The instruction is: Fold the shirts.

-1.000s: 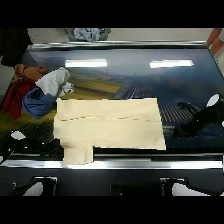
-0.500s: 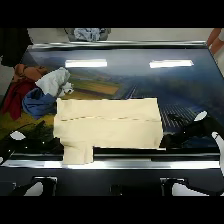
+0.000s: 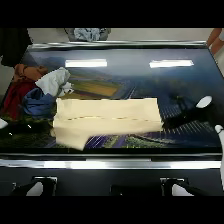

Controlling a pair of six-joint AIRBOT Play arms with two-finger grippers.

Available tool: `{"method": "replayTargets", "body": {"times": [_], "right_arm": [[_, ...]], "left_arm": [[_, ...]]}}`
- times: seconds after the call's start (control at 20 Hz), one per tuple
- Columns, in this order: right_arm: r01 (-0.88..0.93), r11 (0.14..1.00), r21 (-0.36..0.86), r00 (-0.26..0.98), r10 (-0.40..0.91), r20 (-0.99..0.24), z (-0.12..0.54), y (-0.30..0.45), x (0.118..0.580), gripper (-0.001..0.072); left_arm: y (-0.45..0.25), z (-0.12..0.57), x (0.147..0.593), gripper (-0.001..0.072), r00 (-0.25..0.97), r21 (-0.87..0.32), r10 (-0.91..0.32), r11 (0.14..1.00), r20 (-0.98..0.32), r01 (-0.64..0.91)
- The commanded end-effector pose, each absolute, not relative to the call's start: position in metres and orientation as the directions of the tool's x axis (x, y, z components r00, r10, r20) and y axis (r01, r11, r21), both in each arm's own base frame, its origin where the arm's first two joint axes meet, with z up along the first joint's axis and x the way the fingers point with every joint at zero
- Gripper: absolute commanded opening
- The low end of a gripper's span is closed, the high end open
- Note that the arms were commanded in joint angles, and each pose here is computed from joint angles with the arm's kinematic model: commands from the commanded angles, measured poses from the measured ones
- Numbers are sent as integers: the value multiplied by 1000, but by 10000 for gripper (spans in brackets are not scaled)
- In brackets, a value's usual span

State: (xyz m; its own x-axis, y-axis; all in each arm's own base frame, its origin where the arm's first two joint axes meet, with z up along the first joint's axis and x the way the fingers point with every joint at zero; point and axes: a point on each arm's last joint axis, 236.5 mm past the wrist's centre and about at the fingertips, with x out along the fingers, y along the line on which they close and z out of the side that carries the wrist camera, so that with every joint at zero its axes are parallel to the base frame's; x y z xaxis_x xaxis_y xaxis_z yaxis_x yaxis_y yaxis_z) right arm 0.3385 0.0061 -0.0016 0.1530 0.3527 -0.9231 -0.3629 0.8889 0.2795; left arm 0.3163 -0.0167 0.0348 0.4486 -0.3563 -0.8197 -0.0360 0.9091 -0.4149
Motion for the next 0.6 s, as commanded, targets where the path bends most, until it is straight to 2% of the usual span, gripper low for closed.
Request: {"method": "replayTargets", "body": {"times": [0.0, 0.05, 0.1, 0.15, 0.2, 0.3, 0.4, 0.55], "right_arm": [[-435, 893, -115, 637, 215, -740, 197, -8, 386, 37], [-384, 883, -270, 787, 161, -595, 273, -11, 382, 38], [-293, 860, -419, 910, 116, -399, 355, -10, 364, 38], [-185, 838, -514, 974, 86, -211, 422, -6, 334, 38], [-59, 823, -565, 998, 59, -19, 481, -1, 294, 37], [126, 800, -587, 968, 29, 249, 552, 10, 217, 37], [229, 783, -578, 932, -6, 362, 578, 12, 166, 36], [287, 773, -566, 936, -100, 339, 576, -5, 147, 36]], "left_arm": [[-11, 251, 342, 26, 811, -272, -252, 955, -527, 119], [-13, 318, 331, 26, 891, -219, -218, 966, -399, 138], [-17, 379, 312, 27, 945, -170, -191, 974, -266, 149], [-24, 436, 286, 27, 977, -110, -174, 981, -126, 160], [-30, 479, 259, 27, 987, -62, -162, 985, -3, 162], [-43, 548, 202, 27, 964, 12, -148, 989, 221, 148], [-54, 586, 156, 26, 921, 57, -145, 989, 360, 133], [-63, 604, 130, 26, 898, 90, -156, 987, 412, 130]]}}
